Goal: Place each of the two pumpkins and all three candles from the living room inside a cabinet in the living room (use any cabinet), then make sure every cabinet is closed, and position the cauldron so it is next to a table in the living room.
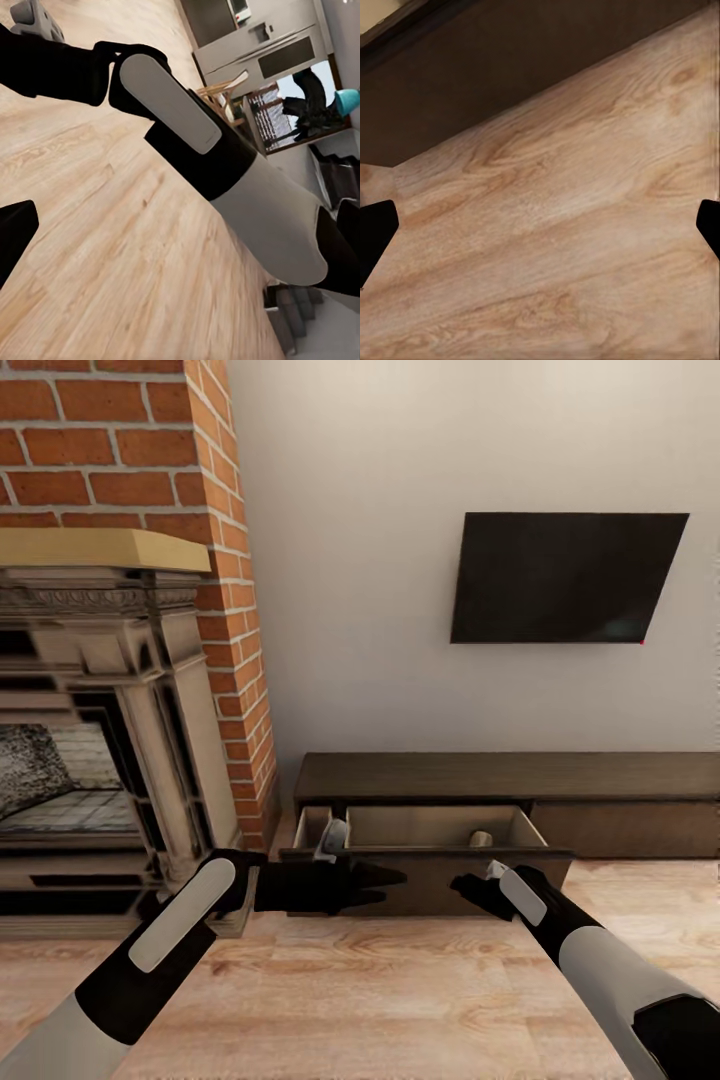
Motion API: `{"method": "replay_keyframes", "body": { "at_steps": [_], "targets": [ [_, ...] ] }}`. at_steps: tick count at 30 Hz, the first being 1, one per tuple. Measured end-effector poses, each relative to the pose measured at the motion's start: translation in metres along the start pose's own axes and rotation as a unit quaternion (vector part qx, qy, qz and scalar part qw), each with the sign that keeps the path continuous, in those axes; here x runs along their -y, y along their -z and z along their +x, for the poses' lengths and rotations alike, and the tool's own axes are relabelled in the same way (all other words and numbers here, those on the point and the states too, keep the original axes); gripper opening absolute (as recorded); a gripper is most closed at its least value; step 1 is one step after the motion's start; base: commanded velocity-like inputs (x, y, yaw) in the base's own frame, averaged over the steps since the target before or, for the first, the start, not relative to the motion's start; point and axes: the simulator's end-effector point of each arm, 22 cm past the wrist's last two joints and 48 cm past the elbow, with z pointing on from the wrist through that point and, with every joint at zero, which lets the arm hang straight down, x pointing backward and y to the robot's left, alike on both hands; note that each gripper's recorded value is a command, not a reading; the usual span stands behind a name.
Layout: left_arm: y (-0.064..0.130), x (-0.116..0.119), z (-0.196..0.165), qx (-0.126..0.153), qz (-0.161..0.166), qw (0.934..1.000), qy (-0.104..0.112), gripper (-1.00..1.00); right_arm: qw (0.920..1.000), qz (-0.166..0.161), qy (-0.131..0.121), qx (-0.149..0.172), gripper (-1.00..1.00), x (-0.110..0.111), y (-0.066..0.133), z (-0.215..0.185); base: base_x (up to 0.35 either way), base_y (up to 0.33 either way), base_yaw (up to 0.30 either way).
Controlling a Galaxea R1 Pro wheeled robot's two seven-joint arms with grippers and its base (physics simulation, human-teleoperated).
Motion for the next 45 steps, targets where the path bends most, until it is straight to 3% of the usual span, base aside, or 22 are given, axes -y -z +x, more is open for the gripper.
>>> {"method": "replay_keyframes", "body": {
  "at_steps": [15, 20, 23, 26, 28, 29, 31, 34, 37, 38, 39, 41, 43, 45],
  "targets": [
    [-0.002, -0.007, 0.001, 0.0, -0.018, 0.9998, -0.013, 1.0, 1.0, 0.001, 0.0, 0.001, 1.0, 0.002, 0.0, -0.001, -0.014, -0.317, 0.078],
    [-0.001, -0.026, -0.009, 0.022, -0.057, 0.9975, -0.036, 1.0, 1.0, 0.001, 0.0, 0.001, 1.0, 0.003, 0.001, -0.002, 0.0, -0.139, 0.002],
    [0.0, -0.037, -0.011, 0.025, -0.072, 0.9965, -0.035, 1.0, 1.0, 0.001, 0.001, 0.001, 1.0, 0.003, 0.001, -0.002, 0.0, -0.009, 0.0],
    [0.005, -0.059, -0.016, 0.03, -0.119, 0.9911, -0.053, 1.0, 1.0, 0.002, 0.002, 0.002, 1.0, 0.003, 0.001, -0.002, 0.0, -0.002, 0.0],
    [0.013, -0.086, -0.023, 0.043, -0.173, 0.9824, -0.055, 1.0, 1.0, 0.002, 0.003, 0.002, 1.0, 0.003, 0.001, -0.002, 0.0, 0.0, 0.0],
    [0.021, -0.114, -0.031, 0.064, -0.222, 0.972, -0.045, 1.0, 1.0, 0.003, 0.004, 0.002, 1.0, 0.003, 0.001, -0.002, 0.0, 0.0, 0.0],
    [0.037, -0.151, -0.041, 0.093, -0.284, 0.9541, -0.026, 1.0, 1.0, 0.003, 0.005, 0.002, 1.0, 0.004, 0.001, -0.002, 0.0, 0.0, 0.0],
    [0.052, -0.188, -0.043, 0.116, -0.344, 0.9316, -0.011, 1.0, 1.0, 0.004, 0.006, 0.002, 1.0, 0.003, 0.0, -0.001, 0.0, 0.0, 0.0],
    [0.067, -0.227, -0.042, 0.131, -0.412, 0.901, -0.036, 1.0, 1.0, 0.004, 0.007, 0.002, 1.0, 0.002, 0.0, -0.001, 0.0, 0.0, 0.0],
    [0.069, -0.24, -0.044, 0.141, -0.439, 0.8855, -0.058, 1.0, 1.0, 0.005, 0.008, 0.002, 1.0, 0.002, 0.0, -0.001, 0.0, 0.0, 0.0],
    [0.066, -0.244, -0.047, 0.15, -0.449, 0.8779, -0.07, 1.0, 1.0, 0.005, 0.008, 0.002, 1.0, 0.002, 0.0, 0.0, 0.0, 0.0, 0.0],
    [0.056, -0.251, -0.045, 0.155, -0.463, 0.8688, -0.081, 1.0, 0.9999, 0.006, 0.008, 0.002, 1.0, 0.002, 0.0, 0.0, 0.0, 0.0, 0.0],
    [0.054, -0.269, -0.035, 0.149, -0.482, 0.8601, -0.075, 1.0, 1.0, 0.004, 0.008, 0.005, 1.0, 0.001, 0.0, -0.001, 0.0, 0.0, 0.0],
    [0.064, -0.291, -0.03, 0.16, -0.5, 0.849, -0.063, 1.0, 0.9999, 0.001, 0.006, 0.01, 1.0, 0.0, 0.0, -0.004, 0.0, 0.0, 0.0]
  ]
}}
